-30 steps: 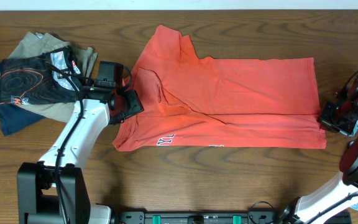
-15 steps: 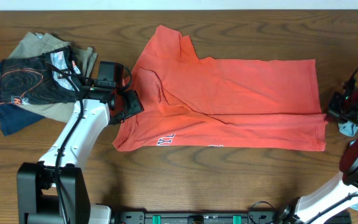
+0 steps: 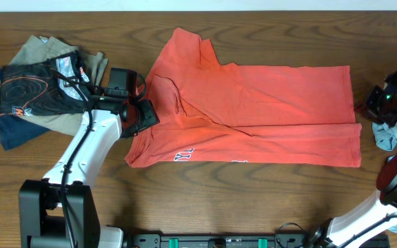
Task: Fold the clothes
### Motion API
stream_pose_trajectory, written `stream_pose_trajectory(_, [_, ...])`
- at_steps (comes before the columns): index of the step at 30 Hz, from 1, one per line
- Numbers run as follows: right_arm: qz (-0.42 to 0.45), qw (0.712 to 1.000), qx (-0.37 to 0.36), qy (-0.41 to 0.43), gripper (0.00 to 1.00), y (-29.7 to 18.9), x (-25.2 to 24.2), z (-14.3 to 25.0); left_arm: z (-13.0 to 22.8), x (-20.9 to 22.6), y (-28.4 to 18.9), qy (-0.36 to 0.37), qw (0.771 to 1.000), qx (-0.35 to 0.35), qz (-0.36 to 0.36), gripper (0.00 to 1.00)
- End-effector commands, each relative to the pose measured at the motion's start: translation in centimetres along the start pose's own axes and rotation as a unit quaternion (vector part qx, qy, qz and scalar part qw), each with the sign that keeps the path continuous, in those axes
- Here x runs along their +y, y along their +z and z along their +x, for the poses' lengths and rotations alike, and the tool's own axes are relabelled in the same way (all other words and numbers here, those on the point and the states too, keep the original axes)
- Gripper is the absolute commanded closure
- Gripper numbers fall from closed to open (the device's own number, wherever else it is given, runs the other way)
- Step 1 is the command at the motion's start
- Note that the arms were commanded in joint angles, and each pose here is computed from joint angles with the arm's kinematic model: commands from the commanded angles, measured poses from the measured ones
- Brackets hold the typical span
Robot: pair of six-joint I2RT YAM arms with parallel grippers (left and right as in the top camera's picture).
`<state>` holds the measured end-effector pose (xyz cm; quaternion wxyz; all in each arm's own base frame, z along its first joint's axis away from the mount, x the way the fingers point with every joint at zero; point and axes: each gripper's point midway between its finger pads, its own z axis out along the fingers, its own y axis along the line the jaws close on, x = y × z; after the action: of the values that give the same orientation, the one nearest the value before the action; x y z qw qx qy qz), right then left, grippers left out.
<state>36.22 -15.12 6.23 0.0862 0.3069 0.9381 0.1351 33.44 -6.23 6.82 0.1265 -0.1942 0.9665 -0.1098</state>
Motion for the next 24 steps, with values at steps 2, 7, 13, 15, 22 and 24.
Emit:
stream_pose_trajectory(2, [0.006,0.999,0.042,-0.005,0.77,-1.3,-0.2,2.4,0.0,0.3,-0.1,0.008,1.0,-0.002,-0.006,0.4])
stream_pose_trajectory(7, [0.087,0.994,0.073,0.001,0.73,-1.0,-3.2,4.2,0.0,0.2,-0.1,0.008,1.0,-0.002,-0.006,0.4])
stream_pose_trajectory(13, [0.092,0.992,0.07,0.041,0.72,1.2,-4.0,5.2,0.0,0.2,-0.1,0.008,1.0,-0.002,-0.006,0.41])
stream_pose_trajectory(15, [0.092,0.992,0.058,0.061,0.72,2.1,-4.3,5.1,0.0,0.2,-0.1,0.008,1.0,-0.002,-0.006,0.4])
stream_pose_trajectory(22, [0.082,0.993,0.026,0.078,0.73,3.9,-4.6,4.5,0.0,0.3,-0.1,0.008,1.0,-0.002,-0.006,0.4])
stream_pose_trajectory(24, [0.081,0.993,0.022,0.078,0.73,3.9,-4.5,4.3,0.0,0.2,-0.1,0.008,1.0,-0.002,-0.006,0.4])
